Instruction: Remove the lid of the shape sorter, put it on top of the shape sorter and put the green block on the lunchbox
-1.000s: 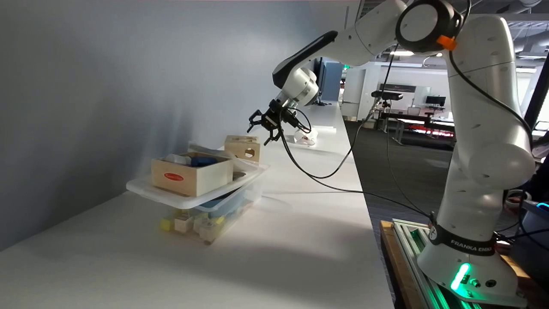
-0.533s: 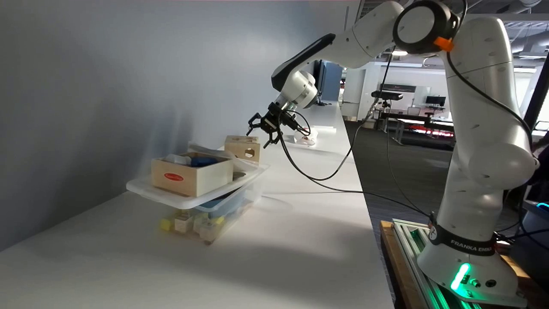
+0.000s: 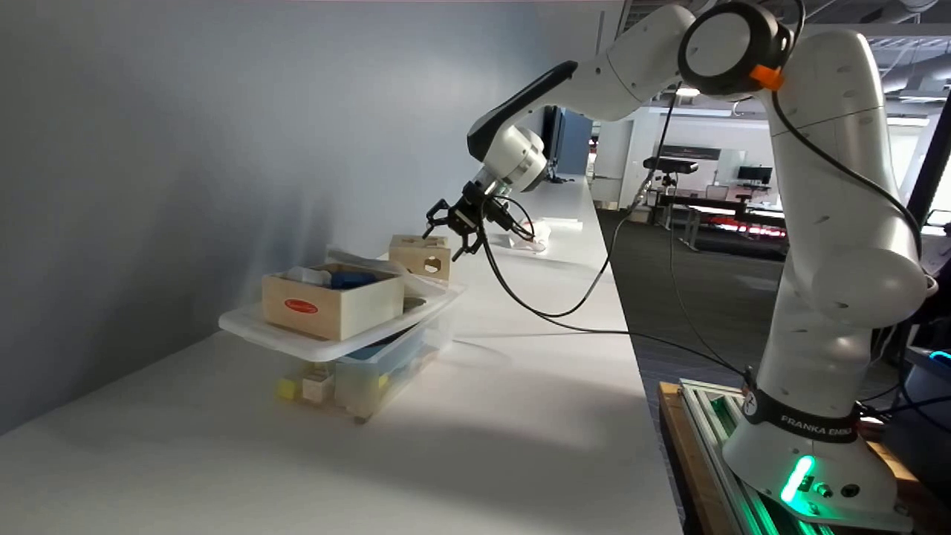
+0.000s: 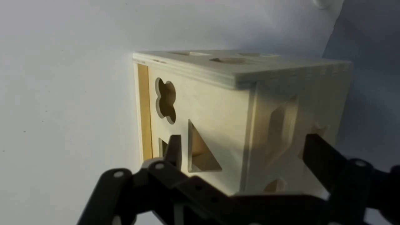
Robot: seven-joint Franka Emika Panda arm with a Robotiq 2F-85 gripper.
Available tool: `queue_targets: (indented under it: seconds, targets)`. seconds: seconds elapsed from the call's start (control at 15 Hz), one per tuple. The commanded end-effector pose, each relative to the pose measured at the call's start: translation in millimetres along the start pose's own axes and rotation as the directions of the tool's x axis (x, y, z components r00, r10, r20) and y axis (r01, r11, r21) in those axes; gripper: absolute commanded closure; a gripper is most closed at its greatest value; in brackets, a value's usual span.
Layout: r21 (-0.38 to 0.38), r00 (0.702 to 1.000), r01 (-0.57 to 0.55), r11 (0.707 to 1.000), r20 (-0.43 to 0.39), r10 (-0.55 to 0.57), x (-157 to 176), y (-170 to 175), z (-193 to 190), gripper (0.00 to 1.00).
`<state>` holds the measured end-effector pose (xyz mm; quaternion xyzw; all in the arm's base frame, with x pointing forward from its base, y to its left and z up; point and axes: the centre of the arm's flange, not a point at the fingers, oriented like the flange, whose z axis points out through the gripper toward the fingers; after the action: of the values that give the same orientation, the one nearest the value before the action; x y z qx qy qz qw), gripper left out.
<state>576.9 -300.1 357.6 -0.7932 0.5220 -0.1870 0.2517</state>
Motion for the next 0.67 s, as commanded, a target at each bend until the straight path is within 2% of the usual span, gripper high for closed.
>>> queue_targets:
  seconds: [0.0,0.2,0.6]
  targets:
    - [0.059,1.000,0.003,0.998,-0.019,-0.002,-1.0,7.3,2.4,0.00]
    - [0.087,0.999,0.011,0.996,-0.031,-0.008,-0.1,7.4,1.6,0.00]
    - [0.092,0.999,0.014,0.996,-0.051,-0.009,6.2,10.1,12.7,0.00]
